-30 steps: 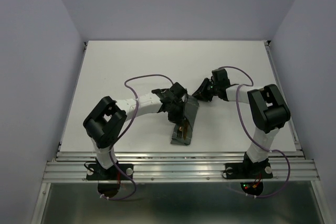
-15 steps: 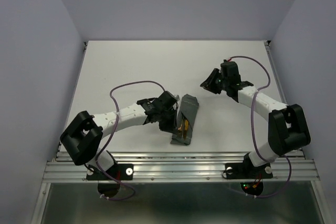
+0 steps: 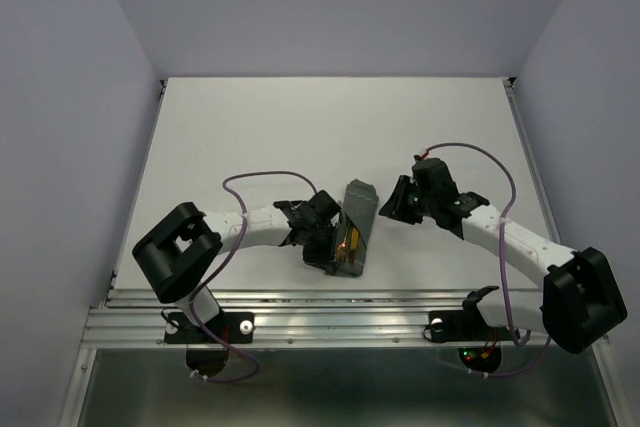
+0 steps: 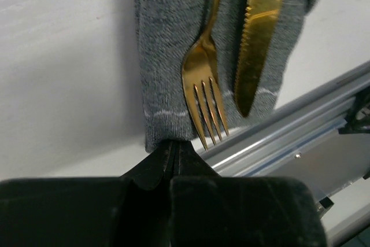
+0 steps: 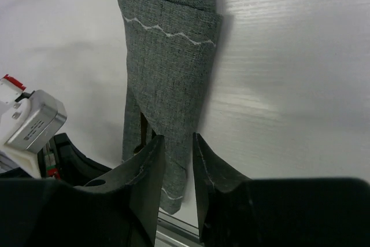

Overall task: Fold the napkin into a case and place the utensils inside
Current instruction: Move the smaller rectangle folded napkin to the center of the board.

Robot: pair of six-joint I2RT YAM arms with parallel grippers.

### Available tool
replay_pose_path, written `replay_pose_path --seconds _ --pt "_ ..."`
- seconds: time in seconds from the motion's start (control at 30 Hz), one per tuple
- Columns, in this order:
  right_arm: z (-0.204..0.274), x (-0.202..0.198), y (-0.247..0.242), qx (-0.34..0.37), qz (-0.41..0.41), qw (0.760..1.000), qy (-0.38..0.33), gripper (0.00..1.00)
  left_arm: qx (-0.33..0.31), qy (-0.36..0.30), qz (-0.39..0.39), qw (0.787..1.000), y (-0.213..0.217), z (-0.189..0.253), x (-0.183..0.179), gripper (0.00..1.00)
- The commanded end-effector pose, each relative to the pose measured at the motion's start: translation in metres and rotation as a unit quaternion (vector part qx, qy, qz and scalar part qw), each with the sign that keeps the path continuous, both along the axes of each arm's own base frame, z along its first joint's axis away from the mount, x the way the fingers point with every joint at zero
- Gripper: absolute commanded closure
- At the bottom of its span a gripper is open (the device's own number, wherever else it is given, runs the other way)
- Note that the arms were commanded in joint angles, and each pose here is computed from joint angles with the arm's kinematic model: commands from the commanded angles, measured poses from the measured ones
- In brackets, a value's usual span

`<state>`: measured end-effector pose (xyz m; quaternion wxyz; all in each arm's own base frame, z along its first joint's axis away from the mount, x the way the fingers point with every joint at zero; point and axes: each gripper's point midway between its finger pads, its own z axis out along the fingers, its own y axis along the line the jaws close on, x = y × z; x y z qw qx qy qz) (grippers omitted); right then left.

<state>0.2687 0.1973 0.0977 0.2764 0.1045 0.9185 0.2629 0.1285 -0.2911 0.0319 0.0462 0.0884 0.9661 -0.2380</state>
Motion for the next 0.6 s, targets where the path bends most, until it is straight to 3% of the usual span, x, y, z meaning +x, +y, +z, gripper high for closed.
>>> replay_pose_path --seconds 0.0,0.2,0.57 --pt "-0.002 -0.013 -0.007 0.002 -0.020 1.000 0.003 0.68 0.012 -0.009 -0.003 1.000 -0.007 -0.010 0.012 1.00" --pt "-0.006 -0.013 -0.012 -0.010 -0.027 1.000 0.007 0.68 0.049 -0.038 0.007 0.998 0.003 -0.014 0.046 1.00" --pt "-0.009 -0.011 0.012 0.000 0.005 1.000 0.018 0.69 0.089 -0.110 0.096 0.985 0.046 0.000 0.140 1.00"
